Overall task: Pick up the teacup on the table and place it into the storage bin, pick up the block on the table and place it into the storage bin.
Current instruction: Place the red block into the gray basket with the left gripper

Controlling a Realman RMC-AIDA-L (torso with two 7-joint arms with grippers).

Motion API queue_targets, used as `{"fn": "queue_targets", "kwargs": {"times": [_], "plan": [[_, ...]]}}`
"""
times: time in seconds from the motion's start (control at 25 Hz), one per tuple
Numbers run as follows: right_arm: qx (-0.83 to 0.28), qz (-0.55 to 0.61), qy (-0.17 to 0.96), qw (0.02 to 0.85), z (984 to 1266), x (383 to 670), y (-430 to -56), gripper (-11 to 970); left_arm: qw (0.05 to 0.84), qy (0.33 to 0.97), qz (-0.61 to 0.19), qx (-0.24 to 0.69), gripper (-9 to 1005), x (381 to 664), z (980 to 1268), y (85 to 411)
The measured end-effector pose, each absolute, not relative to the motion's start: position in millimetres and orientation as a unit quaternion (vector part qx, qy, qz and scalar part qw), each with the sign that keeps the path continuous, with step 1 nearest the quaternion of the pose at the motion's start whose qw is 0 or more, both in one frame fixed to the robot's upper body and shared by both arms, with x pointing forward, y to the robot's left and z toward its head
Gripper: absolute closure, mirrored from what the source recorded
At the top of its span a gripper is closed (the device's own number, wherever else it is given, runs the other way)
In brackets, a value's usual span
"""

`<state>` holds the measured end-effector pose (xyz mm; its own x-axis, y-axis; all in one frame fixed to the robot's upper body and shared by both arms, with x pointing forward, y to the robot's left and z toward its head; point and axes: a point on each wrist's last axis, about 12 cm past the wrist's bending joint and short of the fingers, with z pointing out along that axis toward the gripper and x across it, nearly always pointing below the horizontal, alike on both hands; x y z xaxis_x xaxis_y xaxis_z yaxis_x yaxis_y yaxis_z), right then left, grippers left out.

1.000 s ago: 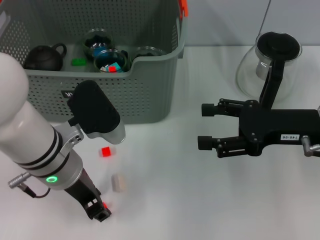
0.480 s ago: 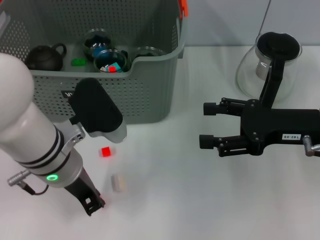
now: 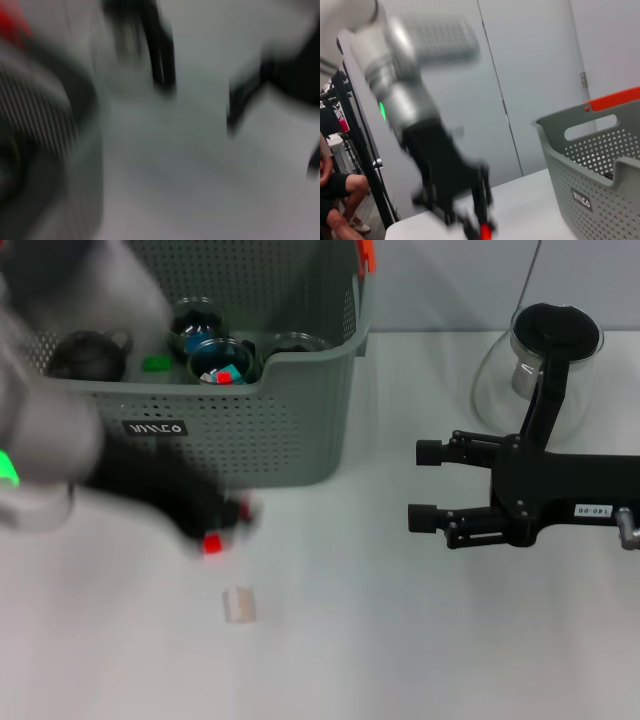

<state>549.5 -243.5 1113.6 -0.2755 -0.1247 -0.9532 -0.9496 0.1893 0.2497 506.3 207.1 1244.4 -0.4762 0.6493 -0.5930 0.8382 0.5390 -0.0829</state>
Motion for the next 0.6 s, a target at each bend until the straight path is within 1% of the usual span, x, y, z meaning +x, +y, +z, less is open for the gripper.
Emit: {"fn": "queue_targets", "kwargs": {"times": [0.08, 0.16, 0.24, 0.28, 0.36, 0.44, 0.56, 0.6], "plan": [[-0.42, 0.478, 0.64, 0.431, 1114, 550, -244, 13, 0.315, 0.818, -0.198, 0.438, 809, 514, 1270, 215], [-0.42, 0.478, 0.64, 0.431, 1114, 549, -245, 13, 0.377, 0.796, -0.189, 0.433, 802, 529, 1294, 222], [-0.42, 0.48, 0.639, 0.43, 1114, 549, -244, 13, 0.422, 0.788, -0.163, 0.417, 796, 555, 1310, 228], [-0.421, 0.481, 0.638, 0.43, 1114, 549, -244, 13, 0.439, 0.791, -0.147, 0.401, 792, 572, 1313, 231], [-0.421, 0.482, 0.638, 0.429, 1114, 549, -244, 13, 0.447, 0.801, -0.134, 0.376, 786, 596, 1312, 235], [-0.421, 0.482, 0.637, 0.43, 1114, 549, -243, 13, 0.434, 0.82, -0.134, 0.349, 780, 624, 1302, 239], [-0.421, 0.483, 0.637, 0.43, 1114, 548, -242, 13, 0.412, 0.843, -0.143, 0.315, 770, 653, 1282, 244], [-0.421, 0.483, 0.636, 0.43, 1114, 548, -242, 13, 0.41, 0.846, -0.143, 0.309, 767, 657, 1277, 245]]}}
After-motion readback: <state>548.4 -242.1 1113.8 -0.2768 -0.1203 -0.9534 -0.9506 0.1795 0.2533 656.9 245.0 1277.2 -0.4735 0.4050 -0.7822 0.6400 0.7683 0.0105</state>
